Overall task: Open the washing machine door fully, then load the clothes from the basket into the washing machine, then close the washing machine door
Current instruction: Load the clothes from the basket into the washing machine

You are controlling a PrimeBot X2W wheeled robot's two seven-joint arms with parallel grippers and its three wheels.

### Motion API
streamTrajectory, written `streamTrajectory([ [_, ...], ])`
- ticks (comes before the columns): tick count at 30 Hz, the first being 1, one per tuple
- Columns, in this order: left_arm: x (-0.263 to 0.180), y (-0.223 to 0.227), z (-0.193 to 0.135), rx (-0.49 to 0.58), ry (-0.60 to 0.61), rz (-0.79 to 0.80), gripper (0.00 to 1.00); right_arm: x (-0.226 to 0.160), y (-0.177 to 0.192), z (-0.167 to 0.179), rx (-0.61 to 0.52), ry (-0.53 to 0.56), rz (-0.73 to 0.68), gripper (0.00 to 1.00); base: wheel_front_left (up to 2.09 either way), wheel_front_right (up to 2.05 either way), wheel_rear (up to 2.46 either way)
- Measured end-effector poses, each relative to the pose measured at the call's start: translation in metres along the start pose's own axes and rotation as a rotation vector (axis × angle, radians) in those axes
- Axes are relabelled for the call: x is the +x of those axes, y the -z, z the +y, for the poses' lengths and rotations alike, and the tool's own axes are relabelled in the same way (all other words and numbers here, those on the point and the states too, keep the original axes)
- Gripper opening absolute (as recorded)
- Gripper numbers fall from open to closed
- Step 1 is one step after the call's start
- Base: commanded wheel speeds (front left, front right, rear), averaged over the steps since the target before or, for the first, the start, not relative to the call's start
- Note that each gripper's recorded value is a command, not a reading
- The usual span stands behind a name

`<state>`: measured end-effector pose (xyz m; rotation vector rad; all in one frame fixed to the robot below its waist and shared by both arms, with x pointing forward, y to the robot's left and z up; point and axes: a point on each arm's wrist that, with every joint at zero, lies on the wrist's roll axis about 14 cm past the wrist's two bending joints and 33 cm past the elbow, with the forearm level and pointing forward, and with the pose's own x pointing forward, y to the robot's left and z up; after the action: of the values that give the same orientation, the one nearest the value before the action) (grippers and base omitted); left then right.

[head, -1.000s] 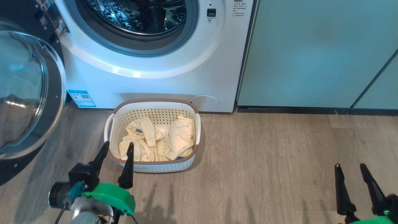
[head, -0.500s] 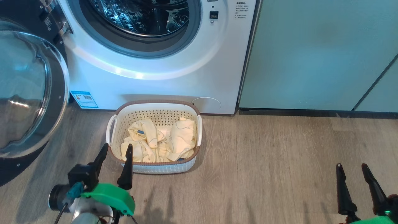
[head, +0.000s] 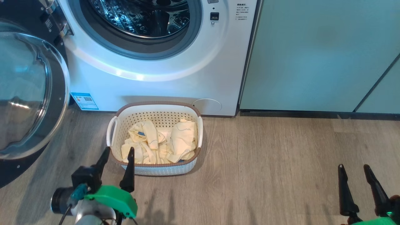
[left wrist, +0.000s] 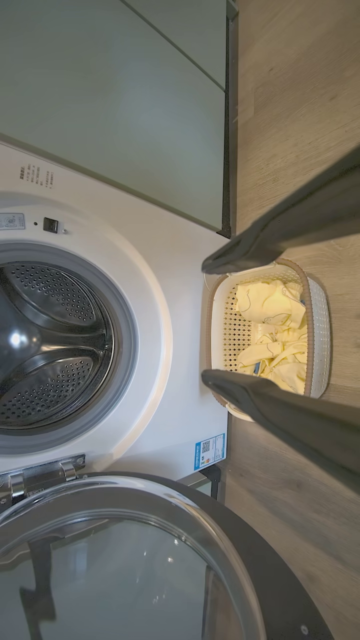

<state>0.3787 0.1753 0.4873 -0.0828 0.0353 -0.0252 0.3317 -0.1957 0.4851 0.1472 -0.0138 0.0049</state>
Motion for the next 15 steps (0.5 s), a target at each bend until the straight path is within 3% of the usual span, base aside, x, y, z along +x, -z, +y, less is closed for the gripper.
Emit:
streamTrajectory([
  [6,-0.0008,0.0042,-0.0042,0.002,0.014,0.013,1.00,-0.0009,0.0017,-0.0005,0.002,0.003,0.005,1.00,1.27,-1.27,0.00],
  [15,-0.0026,0.0058,-0.0025,-0.007,0.009,0.011,1.00,-0.0012,0.0058,0.0010,0.003,-0.001,0.019,1.00,1.92,-1.92,0.00],
])
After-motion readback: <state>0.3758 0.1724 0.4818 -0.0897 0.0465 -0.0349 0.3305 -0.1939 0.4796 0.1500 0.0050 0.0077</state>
